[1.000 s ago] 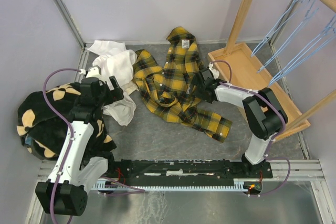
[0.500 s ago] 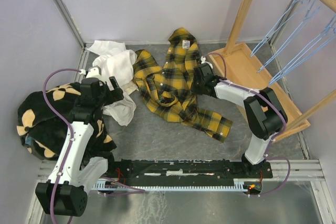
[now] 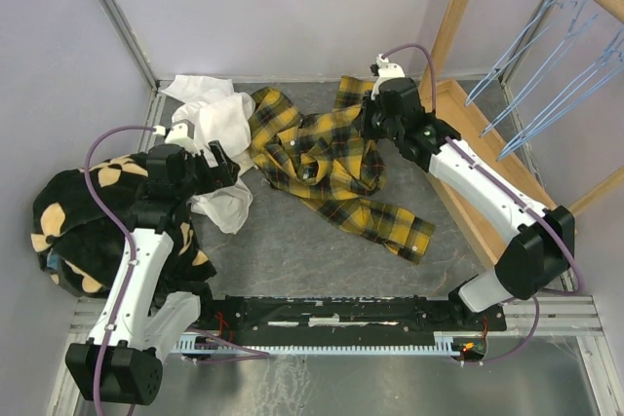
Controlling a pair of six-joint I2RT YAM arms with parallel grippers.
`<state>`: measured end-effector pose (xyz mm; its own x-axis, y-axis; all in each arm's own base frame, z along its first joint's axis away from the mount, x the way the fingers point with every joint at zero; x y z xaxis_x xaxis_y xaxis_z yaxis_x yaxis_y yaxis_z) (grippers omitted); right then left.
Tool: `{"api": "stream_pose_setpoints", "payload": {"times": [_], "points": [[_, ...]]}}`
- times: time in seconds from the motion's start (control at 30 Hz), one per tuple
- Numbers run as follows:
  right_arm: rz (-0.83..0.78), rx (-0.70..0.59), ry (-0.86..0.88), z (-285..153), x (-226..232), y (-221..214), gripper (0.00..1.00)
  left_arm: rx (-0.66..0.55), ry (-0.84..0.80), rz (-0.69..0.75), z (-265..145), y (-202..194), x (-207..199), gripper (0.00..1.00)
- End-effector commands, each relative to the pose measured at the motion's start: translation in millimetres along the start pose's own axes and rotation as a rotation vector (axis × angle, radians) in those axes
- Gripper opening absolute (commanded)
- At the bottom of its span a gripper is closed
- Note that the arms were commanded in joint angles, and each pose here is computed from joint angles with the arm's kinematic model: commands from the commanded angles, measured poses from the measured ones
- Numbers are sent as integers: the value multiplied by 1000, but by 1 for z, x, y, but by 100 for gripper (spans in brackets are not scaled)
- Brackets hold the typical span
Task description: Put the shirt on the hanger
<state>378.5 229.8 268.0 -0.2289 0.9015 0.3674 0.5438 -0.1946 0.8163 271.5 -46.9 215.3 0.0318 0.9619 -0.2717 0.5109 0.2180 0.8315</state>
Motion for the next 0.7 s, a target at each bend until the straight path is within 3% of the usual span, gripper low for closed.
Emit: {"api": "stream_pose_setpoints", "payload": {"times": [0.0,0.2,0.27,0.33,0.5,0.67], "points": [[-65,103,-42,-17,-2,-28,0,-13,-105,-37,2,9,-20,100],[-104,202,-99,-53,11,-111,7,50,-160,-120,10,-15,-27,97],[-104,252,-70,-66,18,-143,22,65,-146,-136,12,-24,-25,96],[-140,278,-77,-80,14,-162,44,81,-132,-155,13,-33,-23,96],[-202,221,-198,-107,-22,-155,70,113,-93,-175,14,-50,-33,95],[-235,173,-203,-117,-23,-135,74,100,-19,-207,10,-66,-48,94]]}}
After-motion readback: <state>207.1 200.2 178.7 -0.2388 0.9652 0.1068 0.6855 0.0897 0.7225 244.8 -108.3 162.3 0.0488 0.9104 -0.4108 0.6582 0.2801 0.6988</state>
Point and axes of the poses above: each gripper's point midway between its finger pads, its own z axis out along the fingers, its own x axis along the line the jaws close on, y = z × x, the point moved 2 cm from there along -z, back along the fingers, and after that the axes turned 4 degrees about z, right-handed, at the moved point
